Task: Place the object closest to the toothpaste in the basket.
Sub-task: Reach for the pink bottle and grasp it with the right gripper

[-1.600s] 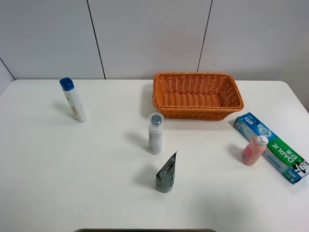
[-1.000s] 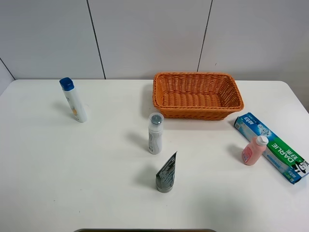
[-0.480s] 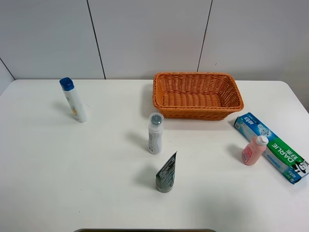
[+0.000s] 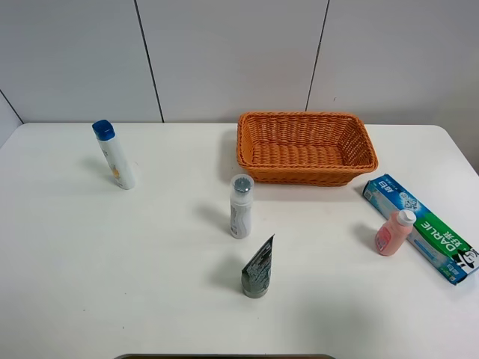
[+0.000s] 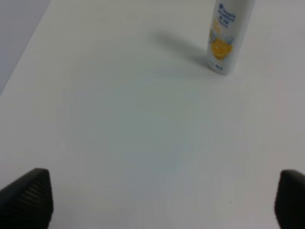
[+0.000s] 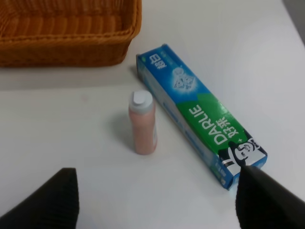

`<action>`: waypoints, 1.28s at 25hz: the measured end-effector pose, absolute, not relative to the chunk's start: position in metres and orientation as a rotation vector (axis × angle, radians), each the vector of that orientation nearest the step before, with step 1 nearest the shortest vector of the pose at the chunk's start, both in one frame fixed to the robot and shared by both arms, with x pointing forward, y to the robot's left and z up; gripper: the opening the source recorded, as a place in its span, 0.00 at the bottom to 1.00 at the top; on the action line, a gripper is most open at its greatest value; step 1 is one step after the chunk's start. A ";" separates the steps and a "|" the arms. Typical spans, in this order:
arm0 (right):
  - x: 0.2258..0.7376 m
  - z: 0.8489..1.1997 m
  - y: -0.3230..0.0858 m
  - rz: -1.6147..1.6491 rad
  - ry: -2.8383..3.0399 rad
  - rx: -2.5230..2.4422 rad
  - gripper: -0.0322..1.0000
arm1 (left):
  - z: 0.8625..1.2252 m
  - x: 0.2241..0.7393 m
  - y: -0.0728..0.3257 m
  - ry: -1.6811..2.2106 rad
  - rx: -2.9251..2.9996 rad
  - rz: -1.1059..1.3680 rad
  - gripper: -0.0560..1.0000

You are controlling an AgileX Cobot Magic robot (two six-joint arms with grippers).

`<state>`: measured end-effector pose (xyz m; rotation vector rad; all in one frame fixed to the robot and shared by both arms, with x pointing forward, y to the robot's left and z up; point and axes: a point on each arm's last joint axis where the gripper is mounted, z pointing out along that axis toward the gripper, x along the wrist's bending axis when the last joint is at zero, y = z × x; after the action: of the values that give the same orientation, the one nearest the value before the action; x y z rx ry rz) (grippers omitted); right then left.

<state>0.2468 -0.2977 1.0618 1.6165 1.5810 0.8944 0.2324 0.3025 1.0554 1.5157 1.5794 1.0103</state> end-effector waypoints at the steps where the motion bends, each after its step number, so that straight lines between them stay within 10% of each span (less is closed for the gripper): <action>1: 0.252 1.067 -0.297 0.886 1.596 1.632 0.72 | 1.055 0.232 0.302 1.579 1.516 1.010 0.94; 17: 0.373 1.150 -0.305 0.653 1.704 1.935 0.72 | 1.055 0.232 0.302 1.579 1.516 1.010 0.94; 32: 0.515 1.080 -0.310 0.207 1.947 2.236 0.72 | 1.055 0.232 0.302 1.579 1.516 1.010 0.94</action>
<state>0.5150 -0.3095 1.0801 2.2363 1.9471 0.2067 0.2324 0.3025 1.0554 1.5157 1.5794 1.0103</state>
